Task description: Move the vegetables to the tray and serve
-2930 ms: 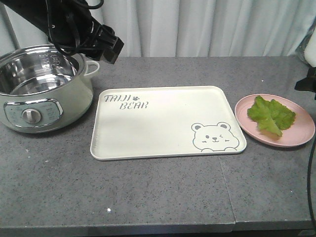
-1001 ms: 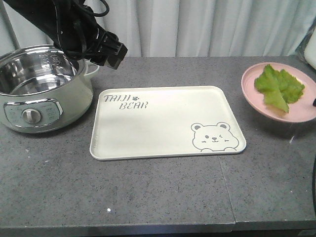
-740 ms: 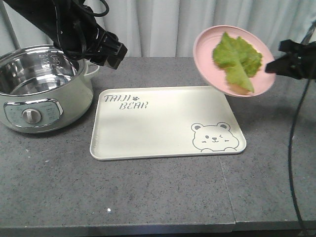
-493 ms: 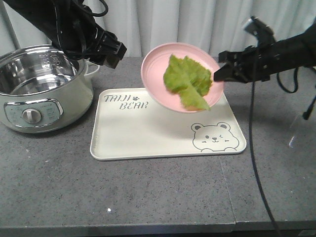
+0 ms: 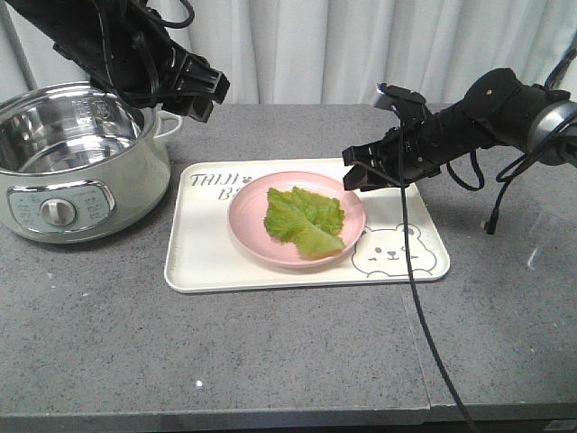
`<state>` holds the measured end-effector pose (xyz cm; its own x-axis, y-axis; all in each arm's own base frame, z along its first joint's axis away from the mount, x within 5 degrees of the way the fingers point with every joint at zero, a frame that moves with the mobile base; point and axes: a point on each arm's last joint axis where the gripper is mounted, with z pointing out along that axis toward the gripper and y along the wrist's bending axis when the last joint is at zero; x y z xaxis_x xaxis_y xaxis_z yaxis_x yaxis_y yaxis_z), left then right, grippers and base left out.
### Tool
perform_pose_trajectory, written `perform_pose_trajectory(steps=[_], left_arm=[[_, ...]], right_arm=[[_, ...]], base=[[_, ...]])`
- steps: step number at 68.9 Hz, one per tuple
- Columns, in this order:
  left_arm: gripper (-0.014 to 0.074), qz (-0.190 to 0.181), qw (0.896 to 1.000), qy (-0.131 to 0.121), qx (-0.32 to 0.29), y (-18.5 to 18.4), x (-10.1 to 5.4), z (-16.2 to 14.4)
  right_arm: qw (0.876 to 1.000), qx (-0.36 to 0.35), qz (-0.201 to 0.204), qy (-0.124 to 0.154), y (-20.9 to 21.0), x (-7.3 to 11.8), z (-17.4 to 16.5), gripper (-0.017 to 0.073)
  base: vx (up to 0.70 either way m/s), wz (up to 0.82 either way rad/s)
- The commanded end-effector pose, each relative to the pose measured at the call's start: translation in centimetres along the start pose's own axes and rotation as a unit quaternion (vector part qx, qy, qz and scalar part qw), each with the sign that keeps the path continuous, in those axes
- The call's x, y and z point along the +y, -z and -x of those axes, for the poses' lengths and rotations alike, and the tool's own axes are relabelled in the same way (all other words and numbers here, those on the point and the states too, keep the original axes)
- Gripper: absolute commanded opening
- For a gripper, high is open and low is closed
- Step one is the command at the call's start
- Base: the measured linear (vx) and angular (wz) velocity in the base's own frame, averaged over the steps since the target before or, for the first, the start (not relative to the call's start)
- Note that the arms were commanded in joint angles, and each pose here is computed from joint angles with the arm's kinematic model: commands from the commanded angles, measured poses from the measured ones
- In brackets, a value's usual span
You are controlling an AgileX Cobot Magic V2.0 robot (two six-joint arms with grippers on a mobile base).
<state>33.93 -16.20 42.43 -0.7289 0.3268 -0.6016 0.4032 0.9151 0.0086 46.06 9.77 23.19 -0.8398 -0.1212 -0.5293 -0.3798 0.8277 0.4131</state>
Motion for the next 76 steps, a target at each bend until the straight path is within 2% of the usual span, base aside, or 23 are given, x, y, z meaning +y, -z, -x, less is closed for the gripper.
perform_pose_trajectory(steps=[1,7,20,31,37,50,61,76], left_arm=[[0.0462,0.001,0.999,0.008,-0.04,2.7,0.1,0.3],[0.0461,0.009,0.999,0.026,-0.041,2.7,0.3,0.3],[0.0461,0.047,0.994,0.084,-0.046,2.7,1.0,0.3],[0.0461,0.07,0.994,0.084,-0.011,0.8,1.3,-0.7],[0.0461,0.077,0.993,0.08,0.03,-1.2,1.3,-2.0],[0.0461,0.083,0.99,0.074,0.092,-4.5,1.3,-4.6],[0.0461,0.083,0.988,0.071,0.11,-5.9,1.2,-5.7],[0.0461,0.08,0.987,0.097,0.102,-7.1,1.4,-6.3]], right_arm=[[0.998,-0.051,-0.008,0.025,3.5,1.6,1.8,0.0395],[0.998,-0.052,-0.034,0.022,4.8,1.5,1.9,0.0449],[0.995,-0.041,-0.094,-0.016,9.0,1.0,1.7,0.0433],[0.99,0.029,-0.133,-0.04,10.5,-0.2,0.2,0.0426],[0.987,0.067,-0.143,-0.037,10.5,-0.5,-0.5,0.0426],[0.983,0.083,-0.153,-0.05,10.6,-0.6,-0.8,0.0426],[0.982,0.088,-0.157,-0.049,10.6,-0.7,-0.9,0.0426],[0.977,0.129,-0.157,-0.057,9.3,-1.5,-1.6,0.0426]], base=[[0.0,0.0],[0.0,0.0],[0.0,0.0],[0.0,0.0],[0.0,0.0],[0.0,0.0],[0.0,0.0],[0.0,0.0]])
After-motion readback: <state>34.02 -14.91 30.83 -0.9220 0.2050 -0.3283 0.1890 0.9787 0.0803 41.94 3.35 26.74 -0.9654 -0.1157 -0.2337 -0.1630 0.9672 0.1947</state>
